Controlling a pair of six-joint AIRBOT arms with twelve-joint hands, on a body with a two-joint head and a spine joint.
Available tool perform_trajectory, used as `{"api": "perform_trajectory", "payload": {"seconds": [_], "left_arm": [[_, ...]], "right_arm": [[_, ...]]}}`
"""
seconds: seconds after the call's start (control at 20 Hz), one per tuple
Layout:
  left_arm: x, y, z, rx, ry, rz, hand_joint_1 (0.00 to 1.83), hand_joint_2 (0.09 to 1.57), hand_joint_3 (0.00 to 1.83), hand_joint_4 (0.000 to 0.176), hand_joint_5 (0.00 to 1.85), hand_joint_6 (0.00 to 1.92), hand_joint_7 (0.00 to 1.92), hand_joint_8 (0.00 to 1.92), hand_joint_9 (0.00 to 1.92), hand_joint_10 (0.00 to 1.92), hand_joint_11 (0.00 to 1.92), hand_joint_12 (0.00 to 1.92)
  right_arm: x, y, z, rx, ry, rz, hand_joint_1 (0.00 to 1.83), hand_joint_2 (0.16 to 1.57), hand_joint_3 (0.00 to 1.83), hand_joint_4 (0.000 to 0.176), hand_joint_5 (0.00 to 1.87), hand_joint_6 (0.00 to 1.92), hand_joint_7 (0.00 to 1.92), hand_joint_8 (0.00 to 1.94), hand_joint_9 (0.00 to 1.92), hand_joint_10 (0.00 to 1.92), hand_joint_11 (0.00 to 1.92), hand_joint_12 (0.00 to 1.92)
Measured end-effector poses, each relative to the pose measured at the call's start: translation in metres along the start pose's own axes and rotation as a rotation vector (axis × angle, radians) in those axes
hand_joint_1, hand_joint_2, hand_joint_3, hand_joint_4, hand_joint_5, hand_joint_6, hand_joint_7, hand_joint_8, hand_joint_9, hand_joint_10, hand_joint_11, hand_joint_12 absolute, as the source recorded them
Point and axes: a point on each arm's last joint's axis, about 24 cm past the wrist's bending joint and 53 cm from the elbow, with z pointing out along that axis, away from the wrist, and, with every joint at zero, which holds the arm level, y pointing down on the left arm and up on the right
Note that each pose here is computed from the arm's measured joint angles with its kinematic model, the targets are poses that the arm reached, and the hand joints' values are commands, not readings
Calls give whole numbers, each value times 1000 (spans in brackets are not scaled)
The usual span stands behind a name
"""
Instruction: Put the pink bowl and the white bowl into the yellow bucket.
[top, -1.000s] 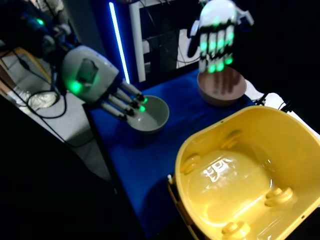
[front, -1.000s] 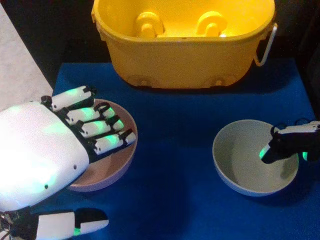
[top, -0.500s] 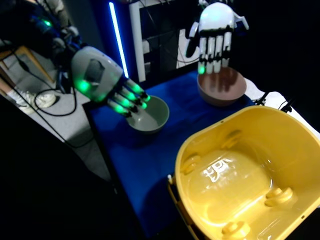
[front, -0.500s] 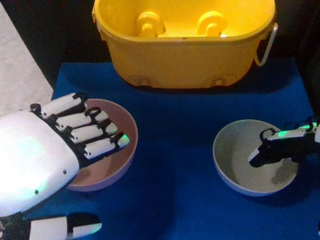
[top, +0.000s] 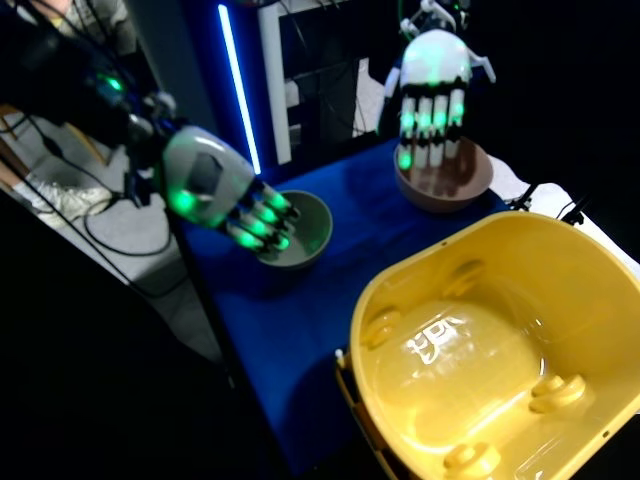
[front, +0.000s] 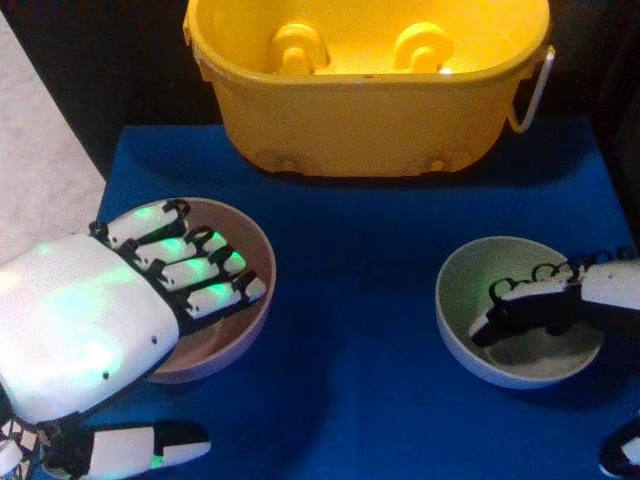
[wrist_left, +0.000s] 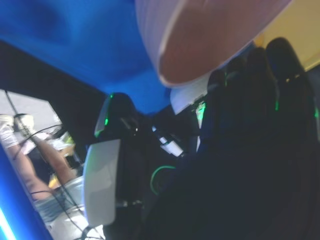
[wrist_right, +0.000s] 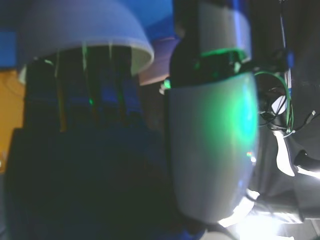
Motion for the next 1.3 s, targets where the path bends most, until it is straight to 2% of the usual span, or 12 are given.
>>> {"api": "perform_trajectory", "payload": {"seconds": [0.35, 0.55, 0.6, 0.65, 0.7, 0.75, 0.8, 0.85, 0.9, 0.95, 1.1, 1.3], "left_arm": [[21, 15, 12, -42, 20, -48, 568, 1021, 0, 0, 431, 11, 376, 2, 327, 11, 0, 1211], [34, 20, 19, -56, 39, -76, 631, 1057, 5, 0, 475, 13, 392, 5, 344, 16, 0, 1355], [37, 21, 21, -60, 42, -78, 675, 1066, 5, 0, 477, 11, 391, 4, 350, 18, 0, 1381], [41, 24, 23, -67, 51, -84, 827, 1086, 6, 0, 502, 15, 413, 9, 386, 33, 0, 1460], [44, 25, 23, -71, 59, -91, 976, 1153, 12, 0, 564, 26, 458, 19, 447, 68, 59, 1520], [44, 27, 24, -75, 56, -98, 1162, 1195, 3, 0, 687, 10, 544, 16, 453, 385, 171, 1546], [43, 27, 26, -75, 47, -100, 1211, 1210, 2, 0, 756, 20, 604, 29, 415, 661, 244, 1563], [42, 28, 26, -76, 43, -95, 1113, 1252, 2, 0, 714, 1101, 691, 71, 433, 871, 312, 1571], [41, 30, 26, -78, 38, -91, 1260, 1287, 0, 0, 712, 1254, 603, 1256, 574, 1509, 389, 1633], [39, 31, 26, -83, 30, -89, 1320, 1278, 0, 0, 616, 1273, 715, 1509, 597, 1669, 423, 1756], [30, 29, 22, -86, 11, -93, 1331, 1257, 0, 0, 664, 1191, 729, 1460, 644, 1673, 505, 1715], [4, 24, 8, -71, -32, -48, 1337, 1245, 0, 0, 636, 1240, 792, 1353, 672, 1626, 503, 1622]], "right_arm": [[0, -2, 15, -11, -1, 3, 750, 867, 2, 0, 222, 670, 426, 27, 106, 600, 0, 1206], [1, 4, 25, -34, -10, 7, 884, 917, 4, 0, 270, 723, 443, 98, 61, 829, 0, 1304], [1, 4, 26, -38, -12, 7, 934, 942, 4, 0, 295, 714, 390, 257, 58, 875, 0, 1356], [0, 3, 27, -37, -17, 7, 1060, 1004, 5, 0, 340, 752, 222, 773, 43, 1072, 0, 1483], [0, 3, 29, -38, -19, 7, 1140, 1071, 12, 0, 378, 811, 190, 986, 49, 1203, 0, 1551], [0, 2, 30, -39, -20, 7, 1111, 1222, 29, 0, 624, 1312, 225, 1191, 110, 1361, 0, 1665], [0, 3, 31, -41, -21, 7, 1128, 1321, 10, 0, 695, 1397, 365, 1669, 155, 1460, 0, 1724], [1, 5, 32, -45, -21, 7, 1130, 1345, 2, 0, 715, 1425, 383, 1758, 216, 1499, 42, 1733], [1, 4, 32, -45, -21, 7, 1249, 1349, 0, 0, 725, 1457, 408, 1737, 368, 1718, 126, 1750], [1, 4, 32, -44, -20, 7, 1310, 1292, 0, 0, 735, 1451, 562, 1565, 560, 1608, 398, 1669], [-2, 7, 30, -50, -35, 7, 1466, 1256, 0, 0, 697, 1500, 631, 1478, 644, 1512, 483, 1768], [-6, 13, 16, -53, -51, 8, 1484, 1211, 0, 0, 720, 1377, 713, 1386, 742, 1419, 598, 1686]]}}
